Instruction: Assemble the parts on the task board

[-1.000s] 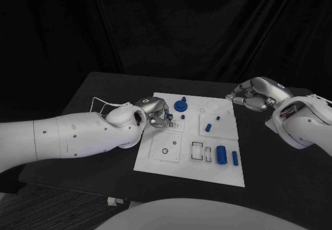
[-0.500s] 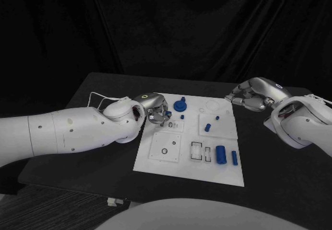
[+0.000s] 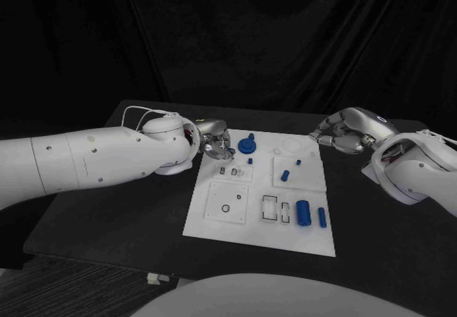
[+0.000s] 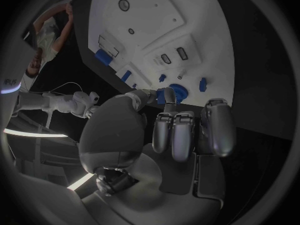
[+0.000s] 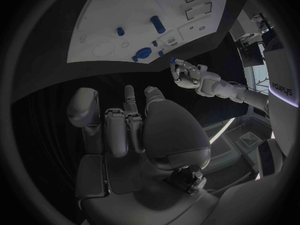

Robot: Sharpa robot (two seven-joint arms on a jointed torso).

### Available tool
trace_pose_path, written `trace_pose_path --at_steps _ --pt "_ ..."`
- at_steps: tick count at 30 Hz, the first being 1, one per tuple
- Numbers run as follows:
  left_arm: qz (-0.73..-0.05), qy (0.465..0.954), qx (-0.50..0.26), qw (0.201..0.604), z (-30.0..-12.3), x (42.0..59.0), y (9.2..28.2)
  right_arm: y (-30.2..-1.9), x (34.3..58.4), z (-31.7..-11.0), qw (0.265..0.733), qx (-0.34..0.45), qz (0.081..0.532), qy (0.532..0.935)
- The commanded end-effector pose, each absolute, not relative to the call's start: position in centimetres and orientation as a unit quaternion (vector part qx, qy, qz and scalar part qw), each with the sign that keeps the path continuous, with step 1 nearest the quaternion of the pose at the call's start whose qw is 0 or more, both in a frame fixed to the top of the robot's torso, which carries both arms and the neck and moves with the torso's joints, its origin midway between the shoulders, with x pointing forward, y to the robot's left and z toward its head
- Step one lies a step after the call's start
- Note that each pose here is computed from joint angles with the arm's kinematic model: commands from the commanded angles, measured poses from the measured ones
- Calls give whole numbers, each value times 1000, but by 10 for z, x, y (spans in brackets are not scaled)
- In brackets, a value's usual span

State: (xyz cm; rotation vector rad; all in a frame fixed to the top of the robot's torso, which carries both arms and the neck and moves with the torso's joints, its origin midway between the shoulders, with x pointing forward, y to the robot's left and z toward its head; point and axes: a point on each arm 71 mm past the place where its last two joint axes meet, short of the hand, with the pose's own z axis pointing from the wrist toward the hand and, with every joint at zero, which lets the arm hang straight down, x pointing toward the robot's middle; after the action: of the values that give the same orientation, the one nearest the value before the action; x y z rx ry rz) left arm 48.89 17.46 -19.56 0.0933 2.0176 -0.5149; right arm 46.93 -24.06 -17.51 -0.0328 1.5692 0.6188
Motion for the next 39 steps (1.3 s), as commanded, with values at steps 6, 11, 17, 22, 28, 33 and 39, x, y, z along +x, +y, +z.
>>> trace_pose_path --at_steps 6,11,17,22,28,33,39 --pt "-191 910 -2 369 -196 494 169 -240 470 -177 660 -9 266 702" --pt "-169 924 0 344 -195 501 165 -239 470 -177 660 -9 266 703" --pt "-150 933 -5 327 -195 505 158 -239 470 -177 659 -9 267 703" --pt "-135 935 -8 328 -195 509 155 -237 470 -178 659 -10 268 703" --pt "-111 944 4 311 -198 508 151 -236 471 -178 658 -12 269 703" --pt "-103 942 19 318 -197 510 144 -234 471 -178 658 -13 270 703" --pt "-94 938 36 331 -197 513 139 -234 471 -178 658 -13 270 703"
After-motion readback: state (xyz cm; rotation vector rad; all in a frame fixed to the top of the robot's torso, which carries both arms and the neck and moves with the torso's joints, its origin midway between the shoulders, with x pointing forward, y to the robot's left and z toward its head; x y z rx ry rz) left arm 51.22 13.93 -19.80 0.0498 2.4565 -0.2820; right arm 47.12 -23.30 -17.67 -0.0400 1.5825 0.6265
